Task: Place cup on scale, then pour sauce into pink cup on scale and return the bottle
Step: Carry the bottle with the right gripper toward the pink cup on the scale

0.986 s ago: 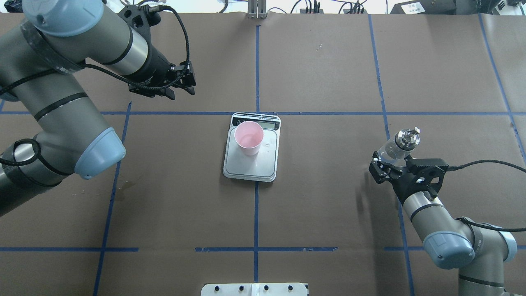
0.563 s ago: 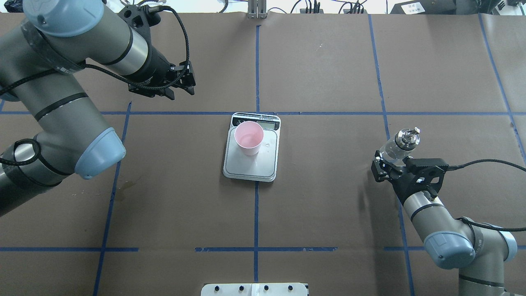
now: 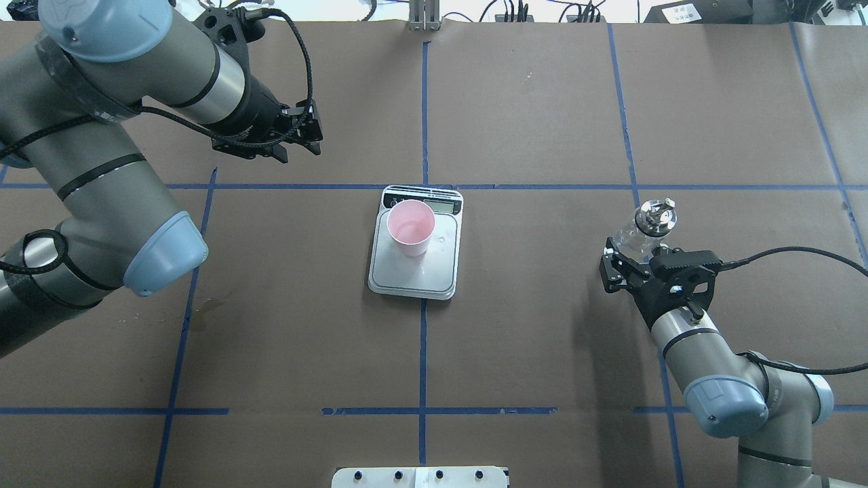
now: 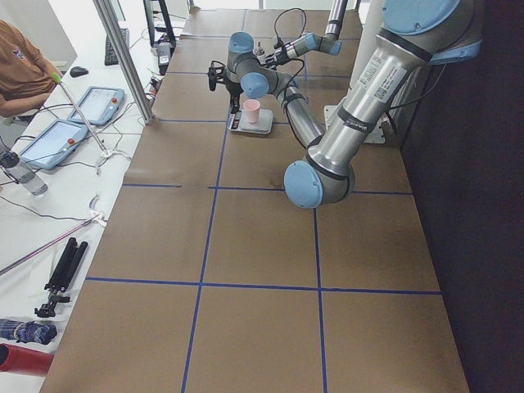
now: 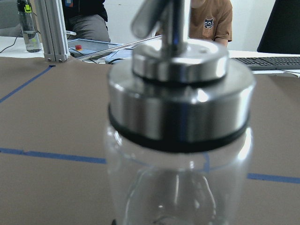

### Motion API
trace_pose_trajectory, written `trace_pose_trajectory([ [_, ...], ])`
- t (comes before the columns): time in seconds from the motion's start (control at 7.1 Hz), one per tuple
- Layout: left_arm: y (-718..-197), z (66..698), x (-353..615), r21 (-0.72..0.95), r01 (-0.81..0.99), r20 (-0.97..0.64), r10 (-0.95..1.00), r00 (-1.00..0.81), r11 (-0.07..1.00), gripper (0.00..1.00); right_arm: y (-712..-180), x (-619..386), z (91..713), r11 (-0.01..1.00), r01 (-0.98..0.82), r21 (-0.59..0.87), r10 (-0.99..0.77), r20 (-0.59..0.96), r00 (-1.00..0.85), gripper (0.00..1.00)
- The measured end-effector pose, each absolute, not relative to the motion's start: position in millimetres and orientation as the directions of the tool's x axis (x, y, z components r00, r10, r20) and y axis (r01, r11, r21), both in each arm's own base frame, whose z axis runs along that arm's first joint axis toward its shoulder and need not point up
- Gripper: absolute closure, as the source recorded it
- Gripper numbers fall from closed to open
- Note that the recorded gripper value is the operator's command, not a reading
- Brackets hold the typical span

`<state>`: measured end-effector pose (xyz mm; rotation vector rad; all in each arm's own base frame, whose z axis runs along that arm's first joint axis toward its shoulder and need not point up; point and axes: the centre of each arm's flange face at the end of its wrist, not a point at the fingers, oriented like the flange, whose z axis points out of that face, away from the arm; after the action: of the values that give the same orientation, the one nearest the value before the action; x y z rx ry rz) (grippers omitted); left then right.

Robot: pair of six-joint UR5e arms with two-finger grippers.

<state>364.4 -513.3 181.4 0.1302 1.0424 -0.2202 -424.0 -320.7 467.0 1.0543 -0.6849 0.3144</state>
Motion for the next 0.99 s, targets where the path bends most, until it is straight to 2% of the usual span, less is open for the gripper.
trace_pose_trajectory([
  [0.56,-510.1,176.6,360.1,0.008,0.240,-0.872,-0.111,0.477,0.971,0.46,-338.7,-466.9,396.7,0.413,-0.456,0.788,-0.110,0.540,0.834,1.00],
  [0.99,-505.2,178.1,351.7,0.010,0.245,-0.872,-0.111,0.476,0.969,0.47,-345.2,-486.3,349.8,0.423,-0.405,0.811,-0.107,0.488,0.866,1.00],
])
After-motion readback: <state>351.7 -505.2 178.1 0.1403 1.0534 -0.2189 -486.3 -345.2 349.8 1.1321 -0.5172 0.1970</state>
